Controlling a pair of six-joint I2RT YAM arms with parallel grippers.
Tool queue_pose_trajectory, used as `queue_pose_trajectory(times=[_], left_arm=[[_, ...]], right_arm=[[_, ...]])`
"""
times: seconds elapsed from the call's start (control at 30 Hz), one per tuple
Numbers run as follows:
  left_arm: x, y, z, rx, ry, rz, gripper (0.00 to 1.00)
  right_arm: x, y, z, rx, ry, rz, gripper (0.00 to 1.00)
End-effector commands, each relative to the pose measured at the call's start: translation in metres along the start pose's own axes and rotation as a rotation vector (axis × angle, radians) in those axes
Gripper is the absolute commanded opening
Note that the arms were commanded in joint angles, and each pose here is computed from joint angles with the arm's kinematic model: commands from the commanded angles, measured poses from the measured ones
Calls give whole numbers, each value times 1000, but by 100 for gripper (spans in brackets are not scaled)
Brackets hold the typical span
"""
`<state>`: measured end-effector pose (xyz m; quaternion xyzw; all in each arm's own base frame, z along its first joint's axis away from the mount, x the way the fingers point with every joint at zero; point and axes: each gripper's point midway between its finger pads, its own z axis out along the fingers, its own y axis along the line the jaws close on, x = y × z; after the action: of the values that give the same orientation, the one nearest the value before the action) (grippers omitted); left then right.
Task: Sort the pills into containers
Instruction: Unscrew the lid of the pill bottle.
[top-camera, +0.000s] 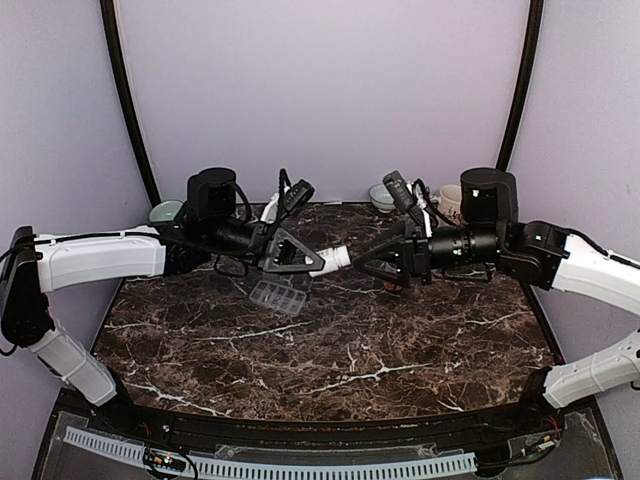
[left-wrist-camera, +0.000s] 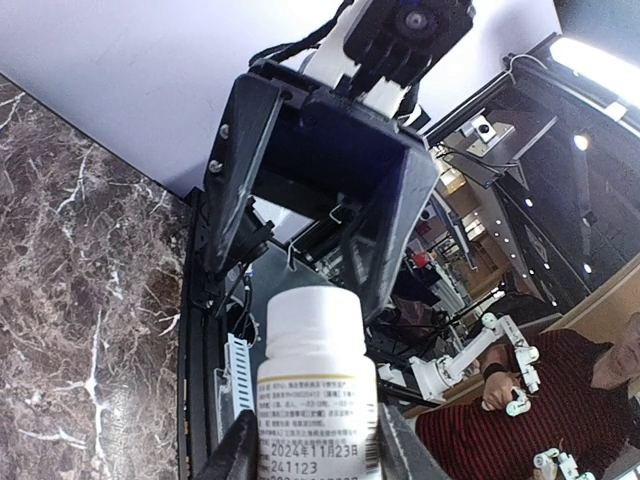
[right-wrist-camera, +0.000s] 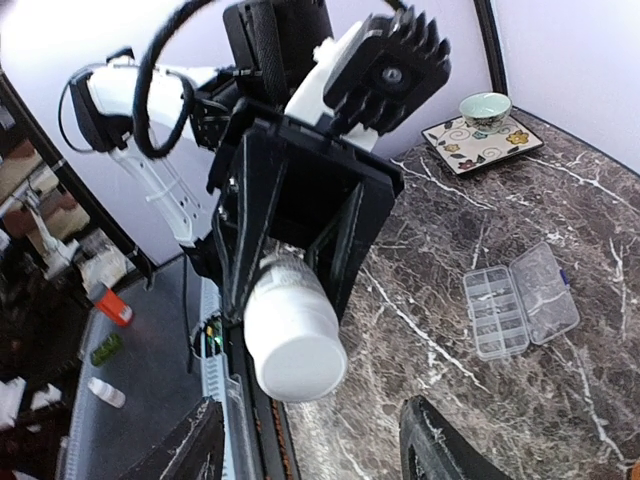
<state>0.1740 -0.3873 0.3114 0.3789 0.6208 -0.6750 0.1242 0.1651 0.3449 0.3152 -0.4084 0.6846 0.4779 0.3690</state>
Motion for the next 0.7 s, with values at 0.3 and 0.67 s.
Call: queue_pose_trajectory(times=[0.3, 0.67], left_arm=[[-17, -6, -14, -154, -75, 225, 0], [-15, 2, -13, -188, -59, 242, 0]], right_arm=[[-33, 0, 11, -204, -22, 389, 56], [-39, -2, 18, -243, -7, 459, 52]])
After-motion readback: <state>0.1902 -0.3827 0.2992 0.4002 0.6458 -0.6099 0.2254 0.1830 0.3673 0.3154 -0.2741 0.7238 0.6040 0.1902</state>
